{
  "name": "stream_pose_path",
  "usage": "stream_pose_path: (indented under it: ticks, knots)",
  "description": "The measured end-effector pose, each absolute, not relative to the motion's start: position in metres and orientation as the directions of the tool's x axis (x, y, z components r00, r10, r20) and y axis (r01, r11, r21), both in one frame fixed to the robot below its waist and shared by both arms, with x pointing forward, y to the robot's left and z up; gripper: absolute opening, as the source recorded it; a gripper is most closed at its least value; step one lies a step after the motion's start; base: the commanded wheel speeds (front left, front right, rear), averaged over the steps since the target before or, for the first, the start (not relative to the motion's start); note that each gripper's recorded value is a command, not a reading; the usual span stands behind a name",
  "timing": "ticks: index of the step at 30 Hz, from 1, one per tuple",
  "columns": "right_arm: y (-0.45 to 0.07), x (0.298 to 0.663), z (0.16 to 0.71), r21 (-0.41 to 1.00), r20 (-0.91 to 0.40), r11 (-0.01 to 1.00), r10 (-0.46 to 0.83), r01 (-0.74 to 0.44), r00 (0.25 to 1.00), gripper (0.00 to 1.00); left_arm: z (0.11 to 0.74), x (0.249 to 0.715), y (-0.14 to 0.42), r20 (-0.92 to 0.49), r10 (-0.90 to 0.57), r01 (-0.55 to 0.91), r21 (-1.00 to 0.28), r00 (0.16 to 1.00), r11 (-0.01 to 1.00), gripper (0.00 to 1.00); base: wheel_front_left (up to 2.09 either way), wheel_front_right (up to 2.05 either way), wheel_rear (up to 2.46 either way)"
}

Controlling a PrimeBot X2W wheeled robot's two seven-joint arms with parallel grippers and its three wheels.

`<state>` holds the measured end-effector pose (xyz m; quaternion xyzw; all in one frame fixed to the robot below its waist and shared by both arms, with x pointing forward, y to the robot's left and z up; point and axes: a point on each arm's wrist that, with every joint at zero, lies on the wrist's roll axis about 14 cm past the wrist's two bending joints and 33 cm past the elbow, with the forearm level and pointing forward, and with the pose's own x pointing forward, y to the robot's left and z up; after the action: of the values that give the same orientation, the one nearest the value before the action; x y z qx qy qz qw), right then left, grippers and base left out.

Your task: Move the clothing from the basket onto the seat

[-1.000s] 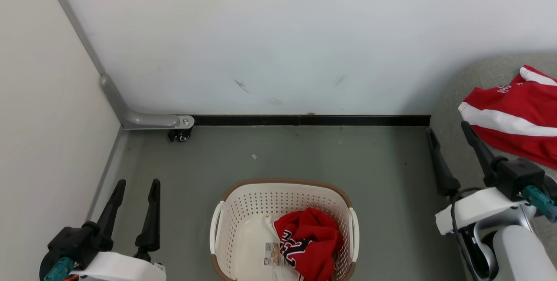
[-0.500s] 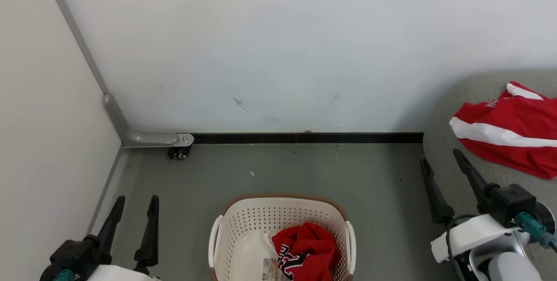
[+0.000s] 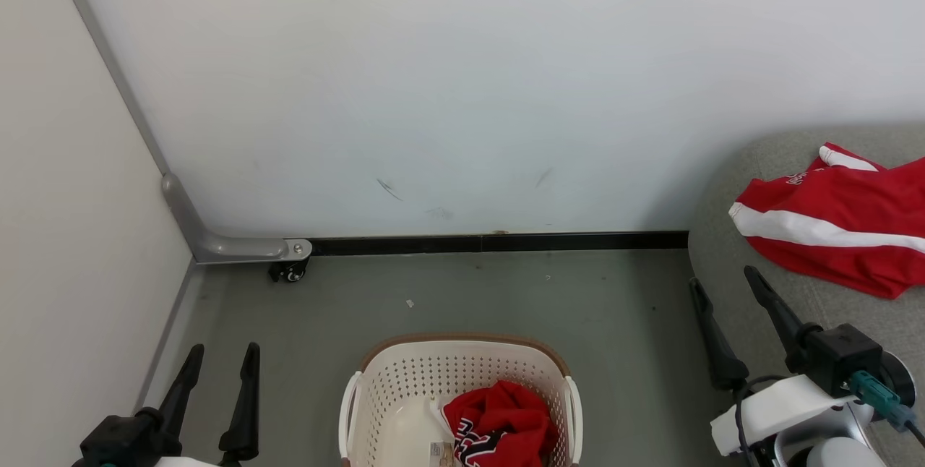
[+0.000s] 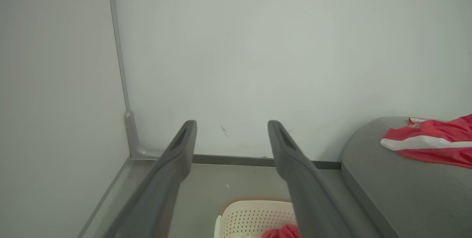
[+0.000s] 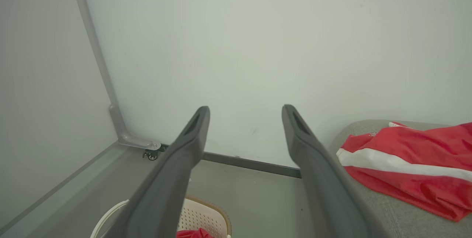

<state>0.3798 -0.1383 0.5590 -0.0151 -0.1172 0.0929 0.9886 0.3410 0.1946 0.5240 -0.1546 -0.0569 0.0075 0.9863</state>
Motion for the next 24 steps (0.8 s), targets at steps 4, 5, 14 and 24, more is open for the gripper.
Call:
stream_pose_path:
  ticks: [4, 5, 14, 24]
  knots:
    - [-0.138, 0.379, 0.562, -0.053, 0.237, 0.982, 0.187, -0.180, 0.953, 1.00, 0.525, 0.342, 0.194, 0.113, 0.032, 0.004, -0.307, 0.993, 0.952, 1.00, 0.00, 0.00, 0.00]
    - [-0.138, 0.378, 0.562, -0.053, 0.238, 0.982, 0.187, -0.180, 0.953, 1.00, 0.525, 0.342, 0.194, 0.113, 0.032, 0.005, -0.309, 0.993, 0.951, 1.00, 0.00, 0.00, 0.00]
    - [-0.141, 0.378, 0.566, -0.053, 0.250, 0.983, 0.181, -0.173, 0.951, 1.00, 0.525, 0.344, 0.188, 0.116, 0.012, 0.026, -0.316, 0.993, 0.948, 1.00, 0.00, 0.00, 0.00]
    - [-0.146, 0.378, 0.567, -0.043, 0.257, 0.987, 0.163, -0.157, 0.953, 1.00, 0.520, 0.348, 0.171, 0.105, -0.039, 0.073, -0.341, 0.994, 0.937, 1.00, 0.00, 0.00, 0.00]
